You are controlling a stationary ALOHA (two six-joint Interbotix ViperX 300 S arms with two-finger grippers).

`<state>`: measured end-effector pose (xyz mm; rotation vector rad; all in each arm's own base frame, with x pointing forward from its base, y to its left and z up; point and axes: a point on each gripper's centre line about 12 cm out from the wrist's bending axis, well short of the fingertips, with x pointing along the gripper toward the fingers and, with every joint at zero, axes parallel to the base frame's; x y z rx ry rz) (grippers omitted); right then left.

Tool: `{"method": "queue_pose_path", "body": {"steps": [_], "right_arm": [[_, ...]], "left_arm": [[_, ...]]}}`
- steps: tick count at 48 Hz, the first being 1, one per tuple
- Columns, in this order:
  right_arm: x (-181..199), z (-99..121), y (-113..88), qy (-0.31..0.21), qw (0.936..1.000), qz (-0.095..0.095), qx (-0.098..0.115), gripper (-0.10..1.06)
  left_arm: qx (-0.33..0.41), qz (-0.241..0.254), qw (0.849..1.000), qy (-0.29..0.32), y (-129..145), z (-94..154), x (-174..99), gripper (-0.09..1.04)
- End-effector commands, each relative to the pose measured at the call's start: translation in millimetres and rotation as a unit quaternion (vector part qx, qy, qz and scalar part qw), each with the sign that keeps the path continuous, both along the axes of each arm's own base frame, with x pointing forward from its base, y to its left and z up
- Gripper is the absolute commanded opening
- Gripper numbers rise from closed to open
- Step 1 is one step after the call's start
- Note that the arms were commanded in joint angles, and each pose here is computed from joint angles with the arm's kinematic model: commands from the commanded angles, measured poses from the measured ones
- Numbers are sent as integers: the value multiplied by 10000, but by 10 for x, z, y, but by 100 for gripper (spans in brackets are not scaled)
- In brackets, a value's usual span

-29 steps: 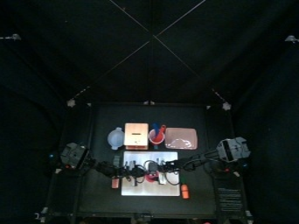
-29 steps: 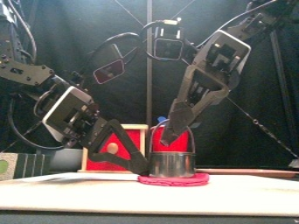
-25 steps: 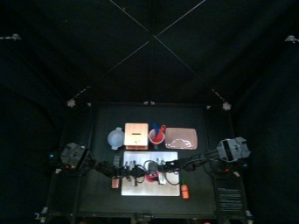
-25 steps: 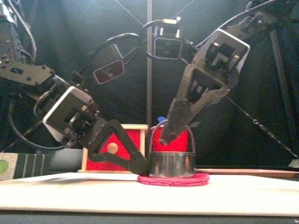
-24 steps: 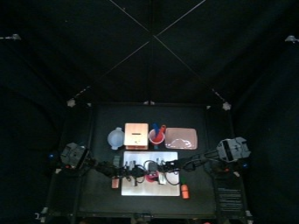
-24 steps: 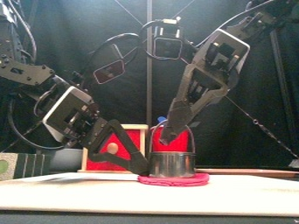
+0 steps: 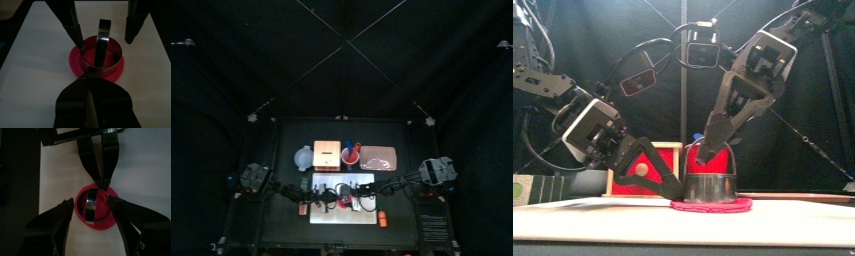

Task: Get the cutter from the drawer then cut the dough then place the extra dough in the bowl
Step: Place the extra dough in the bowl

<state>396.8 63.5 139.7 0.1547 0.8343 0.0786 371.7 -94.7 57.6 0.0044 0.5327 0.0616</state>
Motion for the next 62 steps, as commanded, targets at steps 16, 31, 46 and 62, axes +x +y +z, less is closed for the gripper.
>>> {"method": "queue_pose_path", "body": {"steps": [16, 31, 46, 62], "right_arm": [[78, 156, -19, -132, 9999, -54, 72, 64], [103, 197, -40, -187, 9998, -73, 70, 51], [103, 416, -57, -170, 9998, -34, 108, 51], [53, 719, -133, -484, 9988, -56, 81, 51]], "left_arm": [[-84, 29, 10000, 12, -24, 30, 26, 49], [-99, 69, 9999, 32, -13, 24, 21, 49], [-110, 93, 9999, 66, -6, 13, 9, 49], [-159, 69, 9996, 202, -12, -11, 3, 49]]}}
